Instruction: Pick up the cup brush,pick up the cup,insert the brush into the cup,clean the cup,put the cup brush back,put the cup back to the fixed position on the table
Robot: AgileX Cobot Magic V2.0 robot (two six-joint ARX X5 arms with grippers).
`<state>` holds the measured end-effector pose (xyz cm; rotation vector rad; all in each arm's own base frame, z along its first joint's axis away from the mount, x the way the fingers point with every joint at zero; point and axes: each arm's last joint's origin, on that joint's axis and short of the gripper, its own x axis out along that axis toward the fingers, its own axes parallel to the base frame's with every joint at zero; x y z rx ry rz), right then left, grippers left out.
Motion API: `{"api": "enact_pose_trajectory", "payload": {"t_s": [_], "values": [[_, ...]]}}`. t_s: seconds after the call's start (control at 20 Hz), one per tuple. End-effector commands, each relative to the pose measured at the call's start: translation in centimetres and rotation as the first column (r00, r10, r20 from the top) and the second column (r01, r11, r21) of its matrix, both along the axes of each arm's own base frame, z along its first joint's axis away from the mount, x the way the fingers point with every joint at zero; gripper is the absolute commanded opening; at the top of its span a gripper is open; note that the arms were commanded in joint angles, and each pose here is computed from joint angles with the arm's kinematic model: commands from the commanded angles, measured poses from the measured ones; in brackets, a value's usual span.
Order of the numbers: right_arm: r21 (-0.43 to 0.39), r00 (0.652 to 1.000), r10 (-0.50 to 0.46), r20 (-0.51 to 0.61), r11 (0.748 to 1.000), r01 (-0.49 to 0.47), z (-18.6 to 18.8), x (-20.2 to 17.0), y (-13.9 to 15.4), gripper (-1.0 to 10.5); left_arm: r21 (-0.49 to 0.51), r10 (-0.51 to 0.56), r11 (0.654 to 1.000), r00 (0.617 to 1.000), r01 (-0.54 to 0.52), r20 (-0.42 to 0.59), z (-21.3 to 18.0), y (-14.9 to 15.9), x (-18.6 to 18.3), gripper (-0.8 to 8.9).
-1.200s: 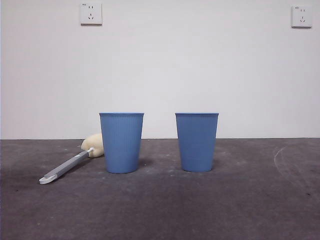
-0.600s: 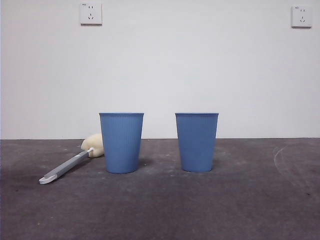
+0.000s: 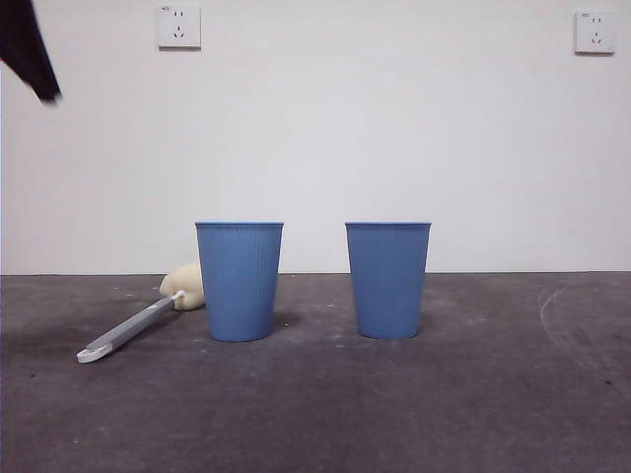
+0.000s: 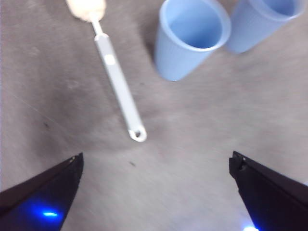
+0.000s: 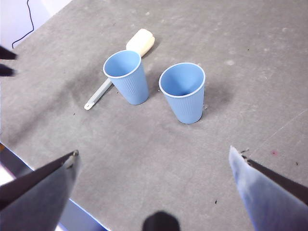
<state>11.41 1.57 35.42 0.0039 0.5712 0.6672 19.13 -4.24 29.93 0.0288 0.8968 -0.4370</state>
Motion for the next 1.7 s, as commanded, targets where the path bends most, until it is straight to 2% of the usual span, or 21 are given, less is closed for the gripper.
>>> {"api": "enact_pose_trajectory", "payload": {"t_s": [0.05, 0.2, 0.55, 0.85, 1.3, 1.35, 1.45, 1.7], "values": [[0.003, 1.0, 0.003, 0.006, 1.0, -0.003, 0.1, 0.0, 0.0, 5.4, 0.1, 0.02, 0.995, 1.0, -0.019, -0.014, -1.5, -1.2, 2.2, 6.24], [0.012, 1.0, -0.004, -0.005, 1.0, 0.004, 0.1, 0.0, 0.0, 5.4, 0.186, 0.046, 0.982, 0.997, -0.033, -0.063, -4.2, -2.6, 4.9, 6.24], [0.012, 1.0, -0.005, -0.02, 1.0, 0.005, 0.0, 0.3, 0.0, 5.4, 0.181, 0.086, 0.981, 0.989, -0.063, -0.121, -9.2, -5.0, 8.9, 6.23], [0.012, 0.999, -0.004, -0.042, 1.0, 0.005, -0.3, 0.8, 0.0, 5.4, 0.214, 0.129, 0.972, 0.983, -0.099, -0.13, -11.7, -5.7, 10.3, 6.23], [0.012, 0.999, -0.004, -0.053, 1.0, 0.005, -0.4, 1.1, 0.0, 5.4, 0.208, 0.166, 0.97, 0.972, -0.129, -0.169, -13.7, -6.2, 11.0, 6.17], [0.012, 0.999, -0.004, -0.053, 1.0, 0.005, -0.4, 1.1, 0.0, 5.4, 0.207, 0.163, 0.97, 0.972, -0.127, -0.167, -13.6, -6.3, 11.0, 5.61], [0.012, 0.999, -0.004, -0.053, 1.0, 0.005, -0.4, 1.1, 0.0, 5.4, 0.208, 0.161, 0.97, 0.973, -0.124, -0.168, -13.7, -6.3, 11.0, 3.88], [0.012, 0.999, -0.004, -0.053, 1.0, 0.005, -0.4, 1.1, 0.0, 5.4, 0.211, 0.19, 0.967, 0.958, -0.145, -0.214, -14.4, -6.5, 10.8, 3.04]]}}
